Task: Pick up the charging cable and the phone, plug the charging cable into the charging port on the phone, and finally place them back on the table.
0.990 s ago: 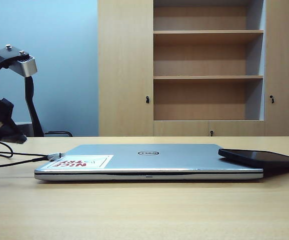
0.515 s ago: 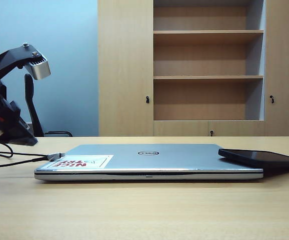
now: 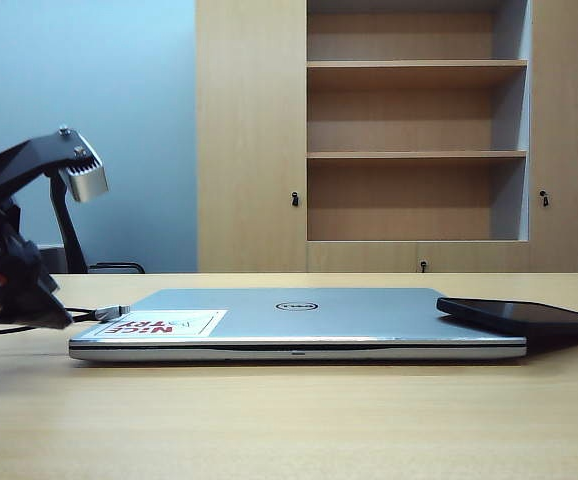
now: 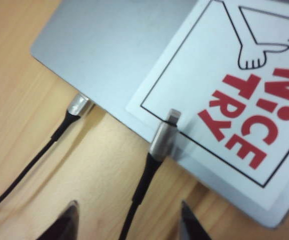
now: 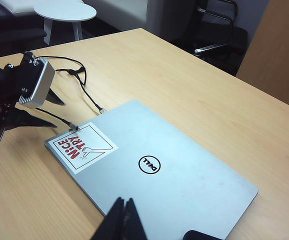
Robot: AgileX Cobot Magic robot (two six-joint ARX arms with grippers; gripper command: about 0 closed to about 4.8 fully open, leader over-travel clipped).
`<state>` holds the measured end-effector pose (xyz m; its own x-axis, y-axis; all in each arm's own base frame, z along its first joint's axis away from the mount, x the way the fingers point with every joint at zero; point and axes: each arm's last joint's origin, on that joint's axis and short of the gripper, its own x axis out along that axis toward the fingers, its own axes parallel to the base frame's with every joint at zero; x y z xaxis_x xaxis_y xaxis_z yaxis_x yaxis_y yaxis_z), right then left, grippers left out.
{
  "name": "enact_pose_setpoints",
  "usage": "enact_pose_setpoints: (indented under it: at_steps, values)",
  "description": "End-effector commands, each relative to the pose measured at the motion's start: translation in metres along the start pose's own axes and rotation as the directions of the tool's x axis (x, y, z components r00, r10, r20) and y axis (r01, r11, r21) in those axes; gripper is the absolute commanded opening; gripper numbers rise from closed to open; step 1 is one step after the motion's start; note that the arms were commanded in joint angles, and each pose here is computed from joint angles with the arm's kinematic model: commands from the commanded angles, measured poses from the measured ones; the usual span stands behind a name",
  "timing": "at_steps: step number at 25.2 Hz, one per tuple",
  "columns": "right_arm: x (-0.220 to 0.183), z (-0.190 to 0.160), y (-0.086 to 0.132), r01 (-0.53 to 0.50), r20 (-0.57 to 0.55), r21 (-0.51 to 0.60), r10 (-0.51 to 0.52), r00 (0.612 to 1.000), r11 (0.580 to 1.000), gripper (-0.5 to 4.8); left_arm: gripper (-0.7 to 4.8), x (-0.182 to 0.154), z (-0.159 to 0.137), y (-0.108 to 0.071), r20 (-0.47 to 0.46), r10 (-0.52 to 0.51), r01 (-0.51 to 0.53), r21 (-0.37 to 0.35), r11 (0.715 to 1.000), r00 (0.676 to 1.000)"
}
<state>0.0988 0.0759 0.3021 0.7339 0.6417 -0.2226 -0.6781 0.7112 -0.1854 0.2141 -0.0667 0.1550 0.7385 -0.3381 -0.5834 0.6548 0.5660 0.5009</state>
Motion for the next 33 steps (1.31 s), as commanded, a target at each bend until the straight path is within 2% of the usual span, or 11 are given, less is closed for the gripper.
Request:
enact_pose_setpoints:
  at_steps: [1,16,18,19,20,22,26,29,31,33]
  values:
    - [-0.001,0.004,-0.001,0.007,0.032,-0.004,-0.007,0.999,1.0,-0.01,2.51,0.005,0.0,0.0,0.013,0.007,-0.007,0.007,1.0,1.0]
    - [-0.001,0.007,-0.001,0.012,0.056,-0.005,-0.012,0.998,1.0,-0.01,2.5,0.03,-0.009,-0.004,0.01,0.004,-0.004,0.006,1.0,1.0]
    - [-0.001,0.007,-0.001,0.012,0.056,-0.005,-0.012,0.998,1.0,-0.01,2.36,0.031,-0.009,-0.004,0.009,0.004,-0.004,0.006,1.0,1.0]
    - [-0.001,0.007,-0.001,0.012,0.056,-0.005,-0.012,0.998,1.0,-0.01,2.14,0.031,-0.009,-0.004,0.009,0.004,-0.004,0.006,1.0,1.0]
    - [-0.001,0.007,-0.001,0.012,0.057,-0.005,-0.012,0.998,1.0,-0.01,1.2,0.031,-0.009,-0.004,0.009,0.003,-0.003,0.006,1.0,1.0]
    - [-0.001,0.007,-0.001,0.013,0.056,-0.005,-0.012,0.998,1.0,-0.01,-0.07,0.031,-0.009,-0.004,0.009,0.003,-0.003,0.005,1.0,1.0]
    - [-0.001,0.007,-0.001,0.012,0.056,-0.005,-0.012,0.998,1.0,-0.01,-0.06,0.031,-0.009,-0.004,0.01,0.003,-0.003,-0.006,1.0,1.0]
    - [-0.001,0.007,-0.001,0.013,0.056,-0.005,-0.012,0.998,1.0,-0.01,-0.06,0.029,-0.006,-0.002,0.021,0.012,-0.01,-0.093,0.996,1.0]
    - [-0.001,0.007,-0.001,0.013,0.056,-0.004,-0.012,0.998,1.0,-0.01,-0.06,0.026,-0.003,0.0,0.036,0.026,-0.018,-0.192,0.981,0.999]
    - [-0.001,0.007,-0.001,0.013,0.056,-0.004,-0.013,0.998,1.0,-0.01,-0.06,0.02,0.001,0.002,0.041,0.03,-0.017,-0.296,0.955,0.999]
